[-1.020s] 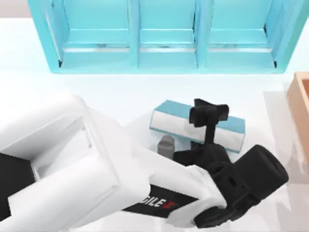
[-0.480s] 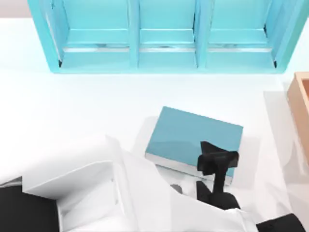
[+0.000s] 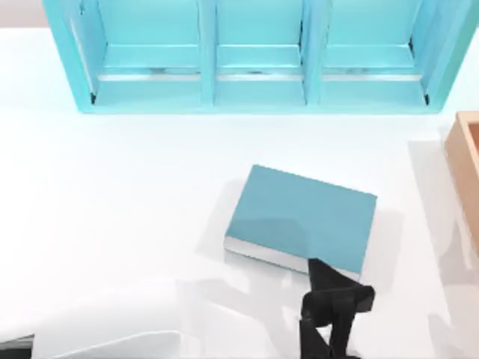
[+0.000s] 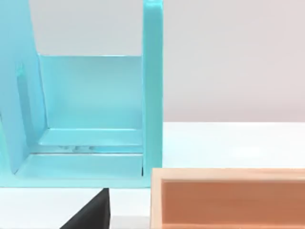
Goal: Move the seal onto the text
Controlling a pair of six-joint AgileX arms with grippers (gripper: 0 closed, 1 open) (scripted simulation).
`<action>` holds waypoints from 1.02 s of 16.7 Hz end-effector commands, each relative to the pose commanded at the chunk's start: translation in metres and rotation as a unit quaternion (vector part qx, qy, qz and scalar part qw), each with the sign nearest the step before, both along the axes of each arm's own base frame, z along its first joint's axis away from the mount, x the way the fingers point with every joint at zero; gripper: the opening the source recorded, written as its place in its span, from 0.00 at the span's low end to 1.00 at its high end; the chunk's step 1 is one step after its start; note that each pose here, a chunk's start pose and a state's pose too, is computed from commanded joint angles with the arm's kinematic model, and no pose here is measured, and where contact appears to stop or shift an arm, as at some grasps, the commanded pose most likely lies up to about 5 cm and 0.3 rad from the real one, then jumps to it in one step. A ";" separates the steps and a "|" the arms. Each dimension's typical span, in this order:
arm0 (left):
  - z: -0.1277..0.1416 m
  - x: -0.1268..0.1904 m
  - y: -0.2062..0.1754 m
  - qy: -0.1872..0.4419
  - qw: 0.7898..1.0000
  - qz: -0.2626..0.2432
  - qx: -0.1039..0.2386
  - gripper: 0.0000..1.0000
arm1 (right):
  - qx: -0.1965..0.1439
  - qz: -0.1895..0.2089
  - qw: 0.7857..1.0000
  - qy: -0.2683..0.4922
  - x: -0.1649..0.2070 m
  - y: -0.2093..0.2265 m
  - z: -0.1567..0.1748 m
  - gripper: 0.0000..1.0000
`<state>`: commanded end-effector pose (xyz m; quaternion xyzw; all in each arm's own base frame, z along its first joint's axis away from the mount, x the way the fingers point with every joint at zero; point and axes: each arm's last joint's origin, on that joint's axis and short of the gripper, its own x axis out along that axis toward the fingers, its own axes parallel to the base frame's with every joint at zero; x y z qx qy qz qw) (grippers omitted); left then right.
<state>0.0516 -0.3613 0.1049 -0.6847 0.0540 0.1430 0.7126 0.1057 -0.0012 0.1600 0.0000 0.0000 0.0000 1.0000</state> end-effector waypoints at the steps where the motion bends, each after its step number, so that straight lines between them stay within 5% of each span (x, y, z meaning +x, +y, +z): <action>1: 0.003 -0.004 0.001 -0.003 1.000 -0.001 -0.003 1.00 | 0.000 0.000 1.000 0.000 0.000 0.000 0.000 1.00; 10: 0.009 0.001 0.004 0.003 1.000 0.007 -0.003 1.00 | 0.000 0.000 1.000 0.000 0.000 0.000 0.000 1.00; 17: 0.064 0.076 0.046 0.118 0.991 0.062 0.018 1.00 | 0.000 0.000 1.000 0.000 0.000 0.000 0.000 1.00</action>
